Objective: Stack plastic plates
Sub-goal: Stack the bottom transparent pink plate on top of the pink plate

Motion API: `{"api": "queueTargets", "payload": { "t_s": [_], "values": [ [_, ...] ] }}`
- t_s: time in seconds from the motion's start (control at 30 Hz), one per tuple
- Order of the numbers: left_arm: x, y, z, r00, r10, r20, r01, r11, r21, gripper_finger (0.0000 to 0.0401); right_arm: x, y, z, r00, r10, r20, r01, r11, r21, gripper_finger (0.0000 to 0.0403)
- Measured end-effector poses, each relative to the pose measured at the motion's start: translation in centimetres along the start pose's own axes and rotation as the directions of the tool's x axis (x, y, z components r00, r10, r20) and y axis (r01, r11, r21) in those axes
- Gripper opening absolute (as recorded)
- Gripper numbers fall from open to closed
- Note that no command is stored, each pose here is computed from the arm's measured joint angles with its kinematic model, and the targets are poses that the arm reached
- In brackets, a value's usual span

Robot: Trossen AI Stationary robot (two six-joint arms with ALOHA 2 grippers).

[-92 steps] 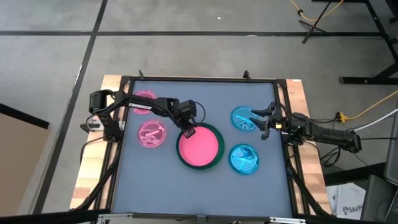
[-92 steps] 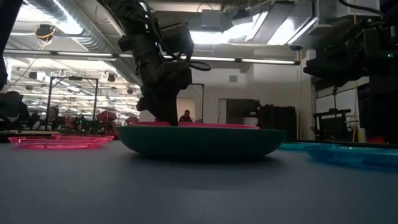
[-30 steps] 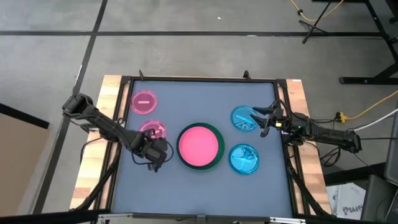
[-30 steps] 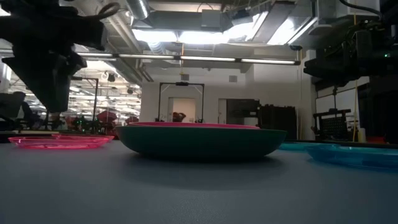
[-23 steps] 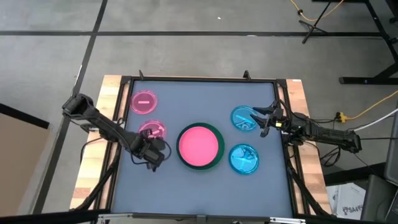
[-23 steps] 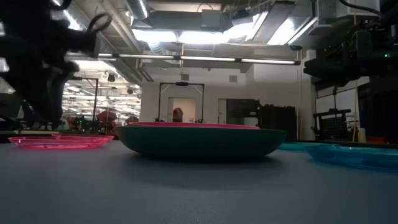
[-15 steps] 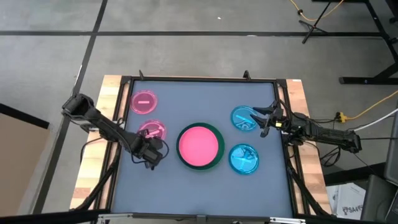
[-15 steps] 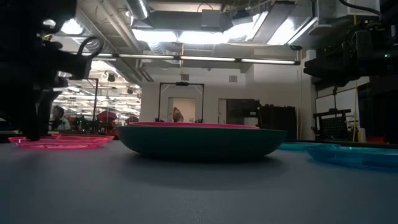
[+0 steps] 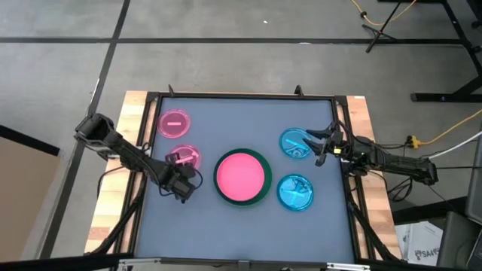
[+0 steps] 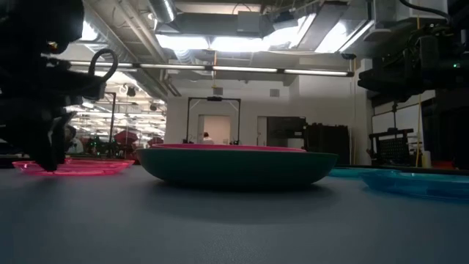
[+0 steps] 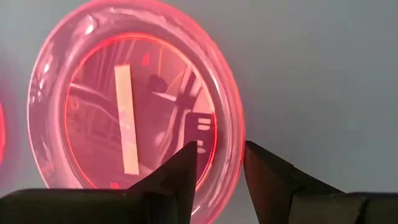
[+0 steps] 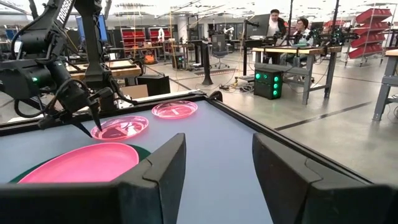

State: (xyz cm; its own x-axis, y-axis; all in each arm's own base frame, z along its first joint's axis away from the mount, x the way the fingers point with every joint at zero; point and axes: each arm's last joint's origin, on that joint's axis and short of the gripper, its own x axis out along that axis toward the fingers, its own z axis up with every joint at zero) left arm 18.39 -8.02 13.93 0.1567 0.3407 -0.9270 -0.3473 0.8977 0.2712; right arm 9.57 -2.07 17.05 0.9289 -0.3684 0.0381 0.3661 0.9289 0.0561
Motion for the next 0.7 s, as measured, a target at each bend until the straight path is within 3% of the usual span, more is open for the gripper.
{"api": "queueTargets", "payload": {
  "t_s": [0.33,0.7],
  "values": [
    [1.3,0.3,-1.0,1.000,-0.015,-0.002,0.015,1.000,-0.007,0.0117,0.0,0.0,0.0,1.000,0.006,-0.001,-0.006,1.000,0.000,0.0177],
    [1.3,0.2,-0.9,1.000,-0.018,0.001,0.018,0.999,0.045,0.0021,0.0,0.0,0.0,1.000,0.006,-0.001,-0.006,1.000,0.000,0.0177]
  ]
}}
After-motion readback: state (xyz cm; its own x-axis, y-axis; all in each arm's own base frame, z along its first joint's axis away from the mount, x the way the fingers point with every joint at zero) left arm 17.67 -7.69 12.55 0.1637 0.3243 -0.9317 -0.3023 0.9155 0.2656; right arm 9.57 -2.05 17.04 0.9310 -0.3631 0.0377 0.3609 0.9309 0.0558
